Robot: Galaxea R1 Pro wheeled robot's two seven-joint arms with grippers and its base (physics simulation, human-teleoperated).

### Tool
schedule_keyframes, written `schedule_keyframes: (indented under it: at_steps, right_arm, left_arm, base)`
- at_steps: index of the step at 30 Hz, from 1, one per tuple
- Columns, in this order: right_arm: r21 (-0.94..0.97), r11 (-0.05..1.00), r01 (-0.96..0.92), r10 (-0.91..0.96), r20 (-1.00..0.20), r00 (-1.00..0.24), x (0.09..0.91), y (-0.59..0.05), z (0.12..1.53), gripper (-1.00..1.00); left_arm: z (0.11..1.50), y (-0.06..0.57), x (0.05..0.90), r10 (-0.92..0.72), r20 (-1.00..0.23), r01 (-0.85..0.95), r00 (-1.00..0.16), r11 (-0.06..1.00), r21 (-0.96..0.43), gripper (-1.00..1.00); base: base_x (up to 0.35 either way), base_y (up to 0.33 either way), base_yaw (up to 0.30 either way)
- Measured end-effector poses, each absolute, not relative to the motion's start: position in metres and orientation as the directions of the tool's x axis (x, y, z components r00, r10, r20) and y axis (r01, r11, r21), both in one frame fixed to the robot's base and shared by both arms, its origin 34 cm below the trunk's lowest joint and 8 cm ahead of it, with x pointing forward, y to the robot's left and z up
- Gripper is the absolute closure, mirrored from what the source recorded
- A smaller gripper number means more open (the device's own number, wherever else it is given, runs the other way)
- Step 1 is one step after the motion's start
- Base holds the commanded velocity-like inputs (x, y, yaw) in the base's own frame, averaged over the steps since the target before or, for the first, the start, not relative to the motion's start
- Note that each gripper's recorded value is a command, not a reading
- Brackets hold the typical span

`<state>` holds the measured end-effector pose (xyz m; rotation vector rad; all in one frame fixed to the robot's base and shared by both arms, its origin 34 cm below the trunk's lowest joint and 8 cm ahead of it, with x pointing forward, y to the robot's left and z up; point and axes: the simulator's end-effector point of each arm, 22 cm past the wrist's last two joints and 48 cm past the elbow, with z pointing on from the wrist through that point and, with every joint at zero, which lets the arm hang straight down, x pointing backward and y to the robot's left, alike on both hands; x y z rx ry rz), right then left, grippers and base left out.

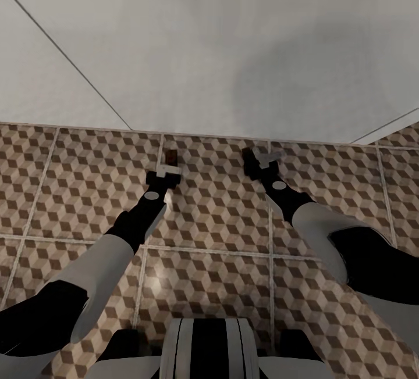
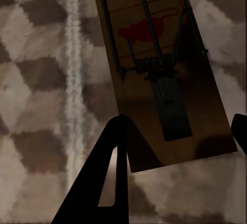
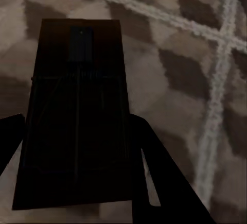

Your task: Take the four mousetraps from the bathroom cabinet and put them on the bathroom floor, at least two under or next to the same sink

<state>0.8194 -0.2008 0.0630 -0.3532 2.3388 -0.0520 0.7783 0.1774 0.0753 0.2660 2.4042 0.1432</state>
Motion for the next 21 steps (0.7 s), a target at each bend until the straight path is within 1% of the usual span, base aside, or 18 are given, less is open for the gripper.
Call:
schedule_keyframes:
  at_steps: [9,21]
  right_arm:
    - [-0.132,0.961,-0.243,-0.267,-0.675,-0.688,0.815,-0.1929,0.0599,1.0]
    - [-0.133,0.961,-0.243,-0.267,-0.674,-0.688,0.8148,-0.1939,0.0597,1.0]
  left_arm:
    - [0.0806,0.1769,0.7839,0.228,-0.652,0.149,-0.723,0.973,0.175,1.0]
    - [0.0746,0.1779,0.7774,0.231,-0.636,0.152,-0.736,0.972,0.176,1.0]
  base:
    - [0.0,0.0,0.0]
    - [0.0,0.0,0.0]
